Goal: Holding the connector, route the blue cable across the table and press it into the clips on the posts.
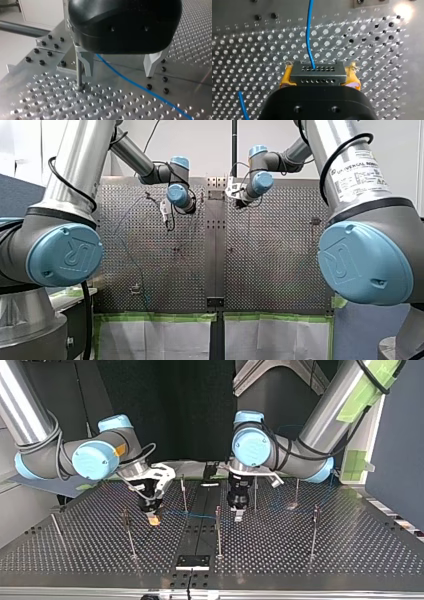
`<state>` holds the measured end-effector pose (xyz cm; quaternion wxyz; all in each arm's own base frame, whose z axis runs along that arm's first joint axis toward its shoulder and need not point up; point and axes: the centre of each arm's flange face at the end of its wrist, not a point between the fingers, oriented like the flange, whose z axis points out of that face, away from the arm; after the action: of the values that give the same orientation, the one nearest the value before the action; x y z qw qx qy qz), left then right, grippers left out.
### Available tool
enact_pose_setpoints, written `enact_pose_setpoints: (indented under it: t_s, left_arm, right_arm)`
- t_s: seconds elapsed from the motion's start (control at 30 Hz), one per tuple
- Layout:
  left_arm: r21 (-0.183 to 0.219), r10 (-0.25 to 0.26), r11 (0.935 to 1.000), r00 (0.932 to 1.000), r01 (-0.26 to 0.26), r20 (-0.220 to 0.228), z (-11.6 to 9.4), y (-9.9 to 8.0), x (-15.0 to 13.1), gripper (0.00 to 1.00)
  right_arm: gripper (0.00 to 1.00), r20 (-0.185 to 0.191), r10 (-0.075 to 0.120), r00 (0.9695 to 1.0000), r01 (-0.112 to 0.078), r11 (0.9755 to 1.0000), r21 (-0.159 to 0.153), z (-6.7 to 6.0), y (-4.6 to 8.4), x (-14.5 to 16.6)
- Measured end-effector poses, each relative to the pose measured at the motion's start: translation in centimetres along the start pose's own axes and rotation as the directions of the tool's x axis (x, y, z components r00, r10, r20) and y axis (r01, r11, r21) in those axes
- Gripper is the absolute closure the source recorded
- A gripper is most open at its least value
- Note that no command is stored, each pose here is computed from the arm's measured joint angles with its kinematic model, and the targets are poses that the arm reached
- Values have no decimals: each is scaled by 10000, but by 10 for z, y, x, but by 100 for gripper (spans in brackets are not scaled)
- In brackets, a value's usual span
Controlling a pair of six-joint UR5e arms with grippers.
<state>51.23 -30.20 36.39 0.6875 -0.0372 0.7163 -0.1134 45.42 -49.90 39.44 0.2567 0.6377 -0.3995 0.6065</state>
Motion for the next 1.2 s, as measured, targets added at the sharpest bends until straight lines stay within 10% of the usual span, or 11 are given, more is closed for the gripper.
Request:
enact_pose_setpoints:
  t_s: [0.47,0.67,1.2]
  left_arm:
    - [460,158,9988,9998,-151,-141,-59,-13,1,0]
    - [720,370,9966,9982,-403,465,-82,-32,-16,0]
    - [795,749,9932,9892,-854,1263,-82,-98,-18,0]
  right_arm:
    - [100,388,105,9992,-84,9986,-529,4,30,-20]
    - [100,491,129,9987,-96,9977,-665,8,40,-27]
    - [100,482,145,9987,-99,9954,-949,11,62,-26]
